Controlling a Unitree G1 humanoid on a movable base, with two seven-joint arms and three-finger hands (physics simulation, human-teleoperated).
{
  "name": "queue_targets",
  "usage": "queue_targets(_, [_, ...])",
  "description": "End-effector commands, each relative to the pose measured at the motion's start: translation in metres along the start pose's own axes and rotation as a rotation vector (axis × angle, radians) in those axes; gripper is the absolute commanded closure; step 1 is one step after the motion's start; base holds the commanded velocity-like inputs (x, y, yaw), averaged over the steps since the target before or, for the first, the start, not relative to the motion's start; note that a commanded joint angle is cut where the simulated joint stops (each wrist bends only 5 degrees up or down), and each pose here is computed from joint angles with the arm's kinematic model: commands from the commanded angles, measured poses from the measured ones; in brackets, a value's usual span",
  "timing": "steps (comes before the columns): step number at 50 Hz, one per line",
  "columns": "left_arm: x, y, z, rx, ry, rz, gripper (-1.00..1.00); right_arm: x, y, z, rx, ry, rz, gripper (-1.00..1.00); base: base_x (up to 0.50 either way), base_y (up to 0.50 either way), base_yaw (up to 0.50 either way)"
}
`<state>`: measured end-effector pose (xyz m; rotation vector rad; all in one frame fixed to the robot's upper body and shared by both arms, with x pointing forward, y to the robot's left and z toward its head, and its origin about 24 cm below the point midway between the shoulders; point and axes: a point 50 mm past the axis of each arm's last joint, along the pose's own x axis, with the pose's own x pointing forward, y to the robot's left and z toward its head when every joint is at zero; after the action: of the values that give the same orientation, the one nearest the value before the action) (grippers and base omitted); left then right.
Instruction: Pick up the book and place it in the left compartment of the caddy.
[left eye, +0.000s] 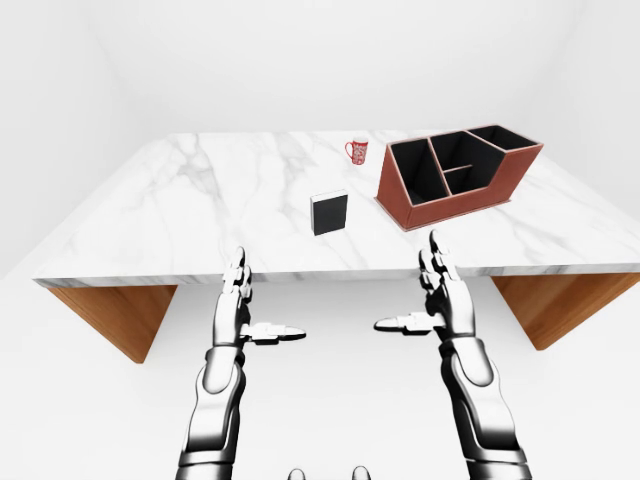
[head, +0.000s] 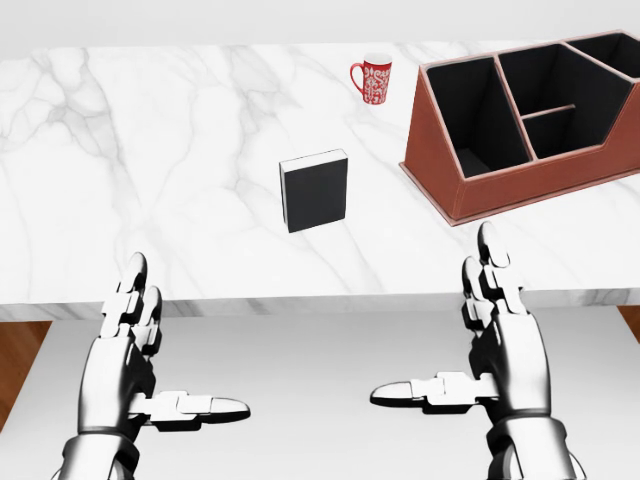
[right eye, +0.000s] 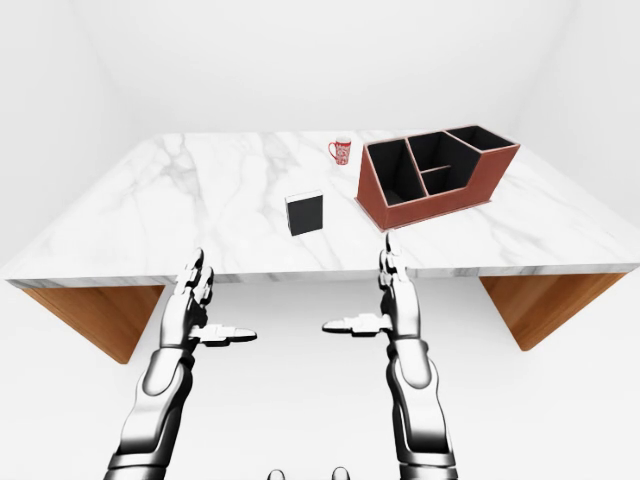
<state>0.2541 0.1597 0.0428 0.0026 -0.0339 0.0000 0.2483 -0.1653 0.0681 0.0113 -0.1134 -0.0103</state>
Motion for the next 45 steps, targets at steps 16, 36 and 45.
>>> queue_targets(16, [0.006,0.007,-0.015,0.002,0.045,0.034,-1.0,-0.012,-0.029,0.093,-0.033,-0.352,-0.07,-1.0,0.0,0.0,0.0])
queue_targets(36, [0.006,0.008,-0.012,0.004,0.034,0.047,-1.0,-0.049,-0.073,0.162,-0.022,-0.679,-0.201,-1.0,0.0,0.0,0.0])
queue_targets(45, [0.005,0.006,-0.011,0.012,0.028,0.039,-1.0,-0.068,-0.092,0.181,-0.03,-0.766,-0.258,-1.0,0.0,0.0,0.0])
